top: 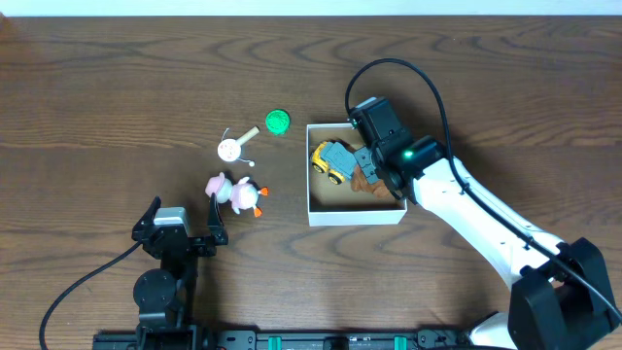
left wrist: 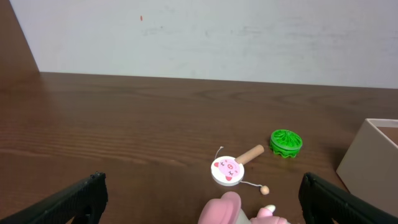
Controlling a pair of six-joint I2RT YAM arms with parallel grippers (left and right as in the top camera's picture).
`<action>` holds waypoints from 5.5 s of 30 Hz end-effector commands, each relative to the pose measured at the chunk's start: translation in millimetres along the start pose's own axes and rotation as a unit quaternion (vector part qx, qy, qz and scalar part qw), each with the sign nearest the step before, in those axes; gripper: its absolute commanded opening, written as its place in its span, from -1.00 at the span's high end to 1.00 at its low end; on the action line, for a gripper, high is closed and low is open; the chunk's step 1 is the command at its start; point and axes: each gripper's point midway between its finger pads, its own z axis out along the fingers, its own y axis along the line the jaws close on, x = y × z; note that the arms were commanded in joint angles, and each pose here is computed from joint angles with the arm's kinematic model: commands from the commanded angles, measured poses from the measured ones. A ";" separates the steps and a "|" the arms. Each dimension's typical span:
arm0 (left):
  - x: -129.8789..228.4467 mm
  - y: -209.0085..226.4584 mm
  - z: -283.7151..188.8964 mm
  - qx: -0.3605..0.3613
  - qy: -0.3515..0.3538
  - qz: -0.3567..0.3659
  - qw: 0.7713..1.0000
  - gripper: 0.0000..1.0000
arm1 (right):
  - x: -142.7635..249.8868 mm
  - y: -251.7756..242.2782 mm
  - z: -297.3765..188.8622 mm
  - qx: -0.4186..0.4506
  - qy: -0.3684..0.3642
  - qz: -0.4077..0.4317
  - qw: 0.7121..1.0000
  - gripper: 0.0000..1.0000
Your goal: Pack container
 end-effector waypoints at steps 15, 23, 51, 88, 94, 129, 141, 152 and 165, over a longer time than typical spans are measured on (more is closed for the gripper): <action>15.8 -0.8 0.6 0.003 0.027 0.000 1.000 -0.96 | 9.4 13.6 30.1 -0.017 0.034 0.027 0.999 0.97; 15.8 -0.8 0.6 0.003 0.027 0.000 1.000 -0.96 | 9.6 11.2 39.7 -0.002 0.037 0.025 0.999 0.97; 15.8 -0.8 0.6 0.003 0.027 0.000 1.000 -0.96 | 13.0 -164.5 -110.6 0.198 -0.083 0.245 0.945 -0.86; -2.8 -39.2 -6.4 0.113 0.009 -0.023 0.993 -0.96 | 36.5 -188.1 -108.8 0.221 -0.048 0.268 0.936 -0.98; -44.5 -39.0 -14.8 0.109 -0.008 -0.070 0.992 -0.96 | 36.5 -188.0 -108.8 0.221 -0.048 0.268 0.936 -0.98; 38.6 -45.7 46.2 -0.065 0.561 -0.231 0.792 -0.47 | 36.5 -188.1 -108.8 0.221 -0.048 0.268 0.936 -0.99; 64.8 -52.5 54.0 -0.213 0.535 -0.226 0.786 -0.49 | 36.5 -188.0 -108.8 0.221 -0.048 0.268 0.936 -0.98; 113.5 -53.5 58.2 -0.266 0.569 -0.237 0.741 -0.64 | 36.5 -188.0 -108.8 0.221 -0.048 0.268 0.936 -0.99; 132.6 -74.6 55.2 -0.225 0.616 -0.257 0.710 0.88 | 36.5 -188.1 -108.8 0.221 -0.048 0.268 0.936 -0.99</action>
